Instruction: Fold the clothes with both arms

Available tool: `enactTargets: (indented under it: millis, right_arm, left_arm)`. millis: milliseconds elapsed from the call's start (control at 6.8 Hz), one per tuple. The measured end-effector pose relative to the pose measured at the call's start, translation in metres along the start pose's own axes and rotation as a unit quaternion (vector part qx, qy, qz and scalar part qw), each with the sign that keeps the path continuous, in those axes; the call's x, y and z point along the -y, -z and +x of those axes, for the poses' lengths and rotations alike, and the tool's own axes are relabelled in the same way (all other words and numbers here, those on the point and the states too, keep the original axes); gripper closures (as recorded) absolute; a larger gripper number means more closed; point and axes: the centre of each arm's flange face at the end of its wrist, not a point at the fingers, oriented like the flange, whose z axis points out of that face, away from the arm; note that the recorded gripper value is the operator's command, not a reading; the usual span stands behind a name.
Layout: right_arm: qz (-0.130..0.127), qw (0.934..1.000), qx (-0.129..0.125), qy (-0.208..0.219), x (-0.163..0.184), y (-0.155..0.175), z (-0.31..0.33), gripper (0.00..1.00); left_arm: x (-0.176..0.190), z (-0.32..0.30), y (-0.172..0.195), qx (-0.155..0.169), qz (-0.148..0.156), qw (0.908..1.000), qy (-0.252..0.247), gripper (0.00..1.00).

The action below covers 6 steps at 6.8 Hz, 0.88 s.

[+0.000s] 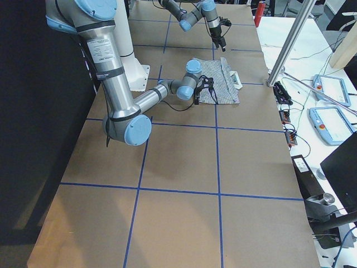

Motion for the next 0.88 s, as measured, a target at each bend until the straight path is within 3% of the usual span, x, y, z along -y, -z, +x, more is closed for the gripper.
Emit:
enactTargets:
  millis: [294, 441, 882]
  right_arm:
    - [0.004, 1.0000, 0.000, 0.004, 0.006, -0.002, -0.007, 0.12]
    - [0.008, 1.0000, 0.000, 0.005, 0.014, -0.005, -0.014, 0.23]
    - [0.011, 0.9999, -0.004, 0.003, 0.026, -0.014, -0.021, 0.99]
  left_arm:
    - [0.000, -0.002, 0.000, 0.001, 0.001, 1.0000, 0.002, 0.00]
    - [0.001, -0.004, -0.001, 0.003, 0.001, 1.0000, 0.002, 0.00]
    - [0.002, -0.011, -0.004, 0.008, 0.001, 1.0000, 0.003, 0.01]
